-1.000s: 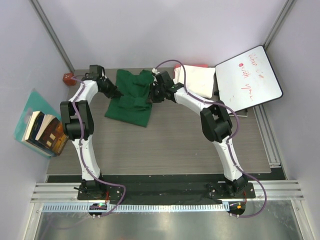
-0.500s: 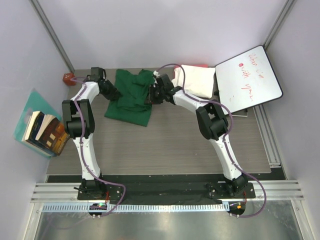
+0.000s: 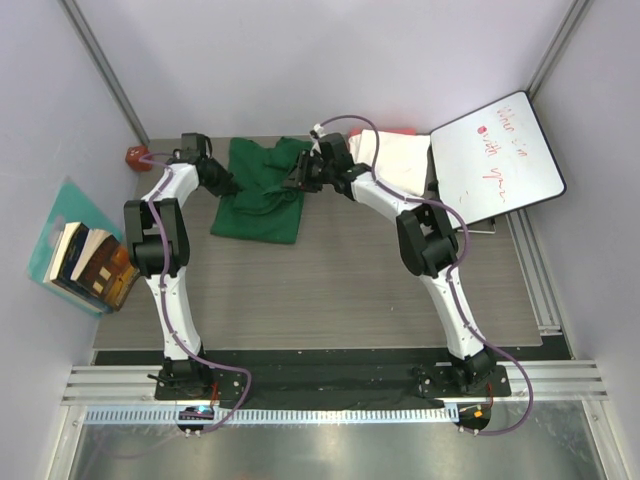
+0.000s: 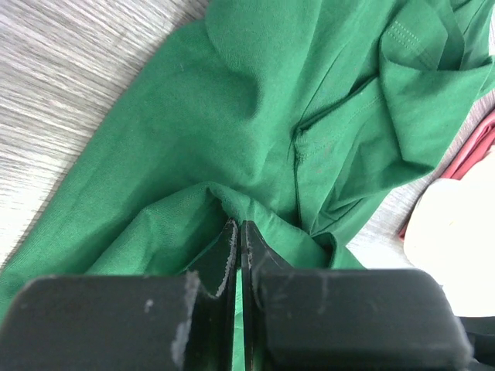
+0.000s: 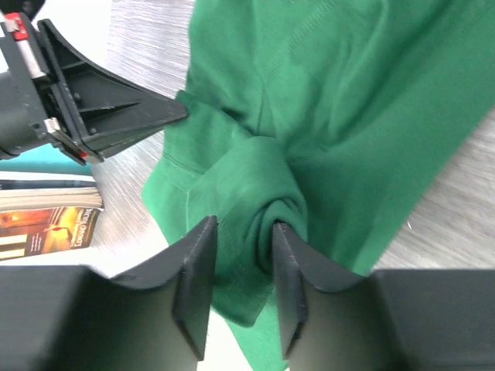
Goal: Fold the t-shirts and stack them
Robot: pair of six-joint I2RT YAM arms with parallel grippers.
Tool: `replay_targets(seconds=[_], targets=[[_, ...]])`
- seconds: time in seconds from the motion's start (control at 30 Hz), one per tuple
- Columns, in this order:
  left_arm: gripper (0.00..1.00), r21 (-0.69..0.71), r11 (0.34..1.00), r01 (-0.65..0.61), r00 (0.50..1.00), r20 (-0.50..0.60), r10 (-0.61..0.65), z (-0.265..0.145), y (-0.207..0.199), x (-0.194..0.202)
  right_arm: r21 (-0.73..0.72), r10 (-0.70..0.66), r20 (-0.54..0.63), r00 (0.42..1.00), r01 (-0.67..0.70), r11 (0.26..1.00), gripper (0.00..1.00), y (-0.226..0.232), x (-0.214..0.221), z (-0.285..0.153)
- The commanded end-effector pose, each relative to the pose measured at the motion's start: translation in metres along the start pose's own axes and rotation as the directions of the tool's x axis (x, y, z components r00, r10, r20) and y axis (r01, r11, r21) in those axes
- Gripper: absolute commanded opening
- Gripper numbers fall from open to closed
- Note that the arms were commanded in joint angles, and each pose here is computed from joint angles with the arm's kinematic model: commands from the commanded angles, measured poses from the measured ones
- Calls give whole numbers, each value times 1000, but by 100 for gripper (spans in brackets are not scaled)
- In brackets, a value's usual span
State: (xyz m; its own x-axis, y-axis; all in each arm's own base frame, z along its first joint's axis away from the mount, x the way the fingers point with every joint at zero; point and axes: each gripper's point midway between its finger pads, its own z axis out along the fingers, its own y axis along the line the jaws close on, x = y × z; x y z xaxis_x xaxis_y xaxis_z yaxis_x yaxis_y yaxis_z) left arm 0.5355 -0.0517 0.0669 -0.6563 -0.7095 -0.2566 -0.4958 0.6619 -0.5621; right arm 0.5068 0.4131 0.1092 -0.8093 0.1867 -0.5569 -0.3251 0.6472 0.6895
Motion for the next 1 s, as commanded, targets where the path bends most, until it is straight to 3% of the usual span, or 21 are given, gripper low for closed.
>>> replay_targets(seconds=[0.0, 0.23, 0.63, 0.67, 0.87, 0.97], targets=[[1, 43, 999, -3, 994, 111, -2, -20, -23, -27, -73, 17, 49, 999, -14, 997, 42, 16, -24, 1], [0, 34, 999, 29, 992, 122, -33, -18, -21, -29, -34, 105, 15, 994, -104, 994, 41, -15, -12, 9], [2, -11, 999, 44, 958, 285, -39, -52, -22, -55, 11, 205, 54, 977, -206, 979, 45, -49, -18, 3], [4, -17, 999, 37, 952, 305, -30, -56, -21, -59, 8, 207, 54, 977, -208, 978, 45, -49, -19, 1], [53, -44, 999, -30, 934, 355, 44, -86, -25, -65, 26, 149, 48, 988, -150, 988, 46, -41, -22, -32], [57, -62, 997, -44, 924, 376, 64, -98, -24, -67, 58, 85, 57, 995, -88, 994, 46, -31, -17, -60]])
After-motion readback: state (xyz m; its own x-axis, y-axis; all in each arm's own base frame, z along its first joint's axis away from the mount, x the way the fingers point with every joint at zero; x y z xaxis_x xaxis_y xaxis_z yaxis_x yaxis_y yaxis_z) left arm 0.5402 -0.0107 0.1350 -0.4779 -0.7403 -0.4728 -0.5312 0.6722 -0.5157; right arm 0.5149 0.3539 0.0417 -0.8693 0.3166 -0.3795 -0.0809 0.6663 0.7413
